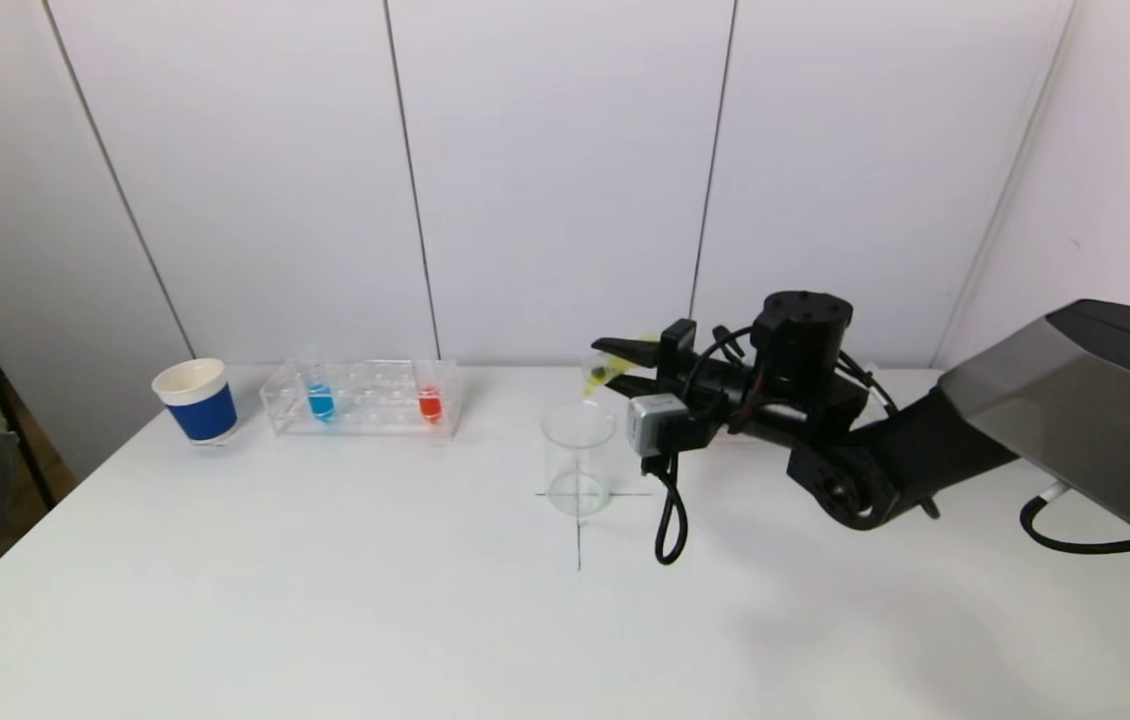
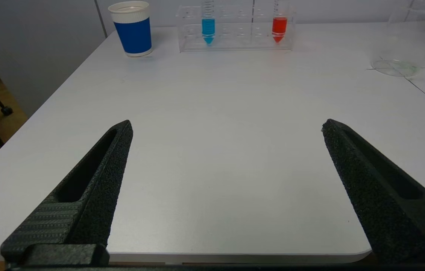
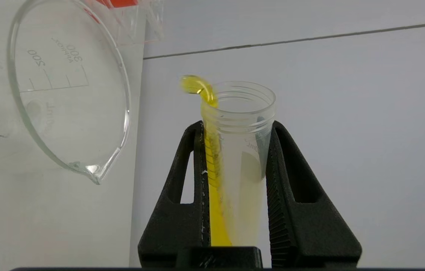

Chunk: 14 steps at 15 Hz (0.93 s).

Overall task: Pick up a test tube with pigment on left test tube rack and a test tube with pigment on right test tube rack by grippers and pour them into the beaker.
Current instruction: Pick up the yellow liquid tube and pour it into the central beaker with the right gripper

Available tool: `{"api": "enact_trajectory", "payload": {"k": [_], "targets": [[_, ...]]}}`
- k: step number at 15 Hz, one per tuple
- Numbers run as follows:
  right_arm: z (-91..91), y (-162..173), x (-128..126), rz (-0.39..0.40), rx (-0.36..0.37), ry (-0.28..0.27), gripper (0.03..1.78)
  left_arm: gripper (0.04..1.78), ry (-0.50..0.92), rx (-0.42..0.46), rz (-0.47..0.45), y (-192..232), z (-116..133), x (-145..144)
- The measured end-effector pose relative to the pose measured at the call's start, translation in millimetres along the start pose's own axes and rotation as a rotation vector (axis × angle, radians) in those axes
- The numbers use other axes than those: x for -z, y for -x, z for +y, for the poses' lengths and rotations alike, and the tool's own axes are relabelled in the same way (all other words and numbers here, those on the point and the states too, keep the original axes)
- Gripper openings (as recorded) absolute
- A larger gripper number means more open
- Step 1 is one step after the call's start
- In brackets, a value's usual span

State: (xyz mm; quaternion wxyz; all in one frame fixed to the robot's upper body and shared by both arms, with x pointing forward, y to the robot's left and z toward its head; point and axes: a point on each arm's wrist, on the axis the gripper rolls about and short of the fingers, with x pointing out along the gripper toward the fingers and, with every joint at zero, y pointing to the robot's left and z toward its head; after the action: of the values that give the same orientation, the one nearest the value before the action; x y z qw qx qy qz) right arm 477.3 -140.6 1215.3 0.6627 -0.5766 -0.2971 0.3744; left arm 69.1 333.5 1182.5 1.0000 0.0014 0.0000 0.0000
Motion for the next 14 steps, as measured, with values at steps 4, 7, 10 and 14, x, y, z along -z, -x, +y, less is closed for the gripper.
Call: {"api": "enact_trajectory", "payload": {"k": [4, 7, 10, 14], "targets": [[2.4, 1.0, -0.5, 0.0, -0.012, 0.043, 0.48, 1.76, 0.0, 0.0, 0.0, 0.0, 0.0, 0.0], [4.0, 1.0, -0.6, 0.0, -0.019, 0.054, 0.48, 1.76, 0.0, 0.001, 0.0, 0.0, 0.0, 0.0], [5.2, 1.1, -0.5, 0.001, -0.026, 0.063, 0.48, 1.76, 0.0, 0.0, 0.0, 0.0, 0.0, 0.0], [6.0, 0.8, -0.2, 0.001, -0.037, 0.084, 0.48, 1.76, 0.0, 0.0, 0.0, 0.0, 0.0, 0.0]]}}
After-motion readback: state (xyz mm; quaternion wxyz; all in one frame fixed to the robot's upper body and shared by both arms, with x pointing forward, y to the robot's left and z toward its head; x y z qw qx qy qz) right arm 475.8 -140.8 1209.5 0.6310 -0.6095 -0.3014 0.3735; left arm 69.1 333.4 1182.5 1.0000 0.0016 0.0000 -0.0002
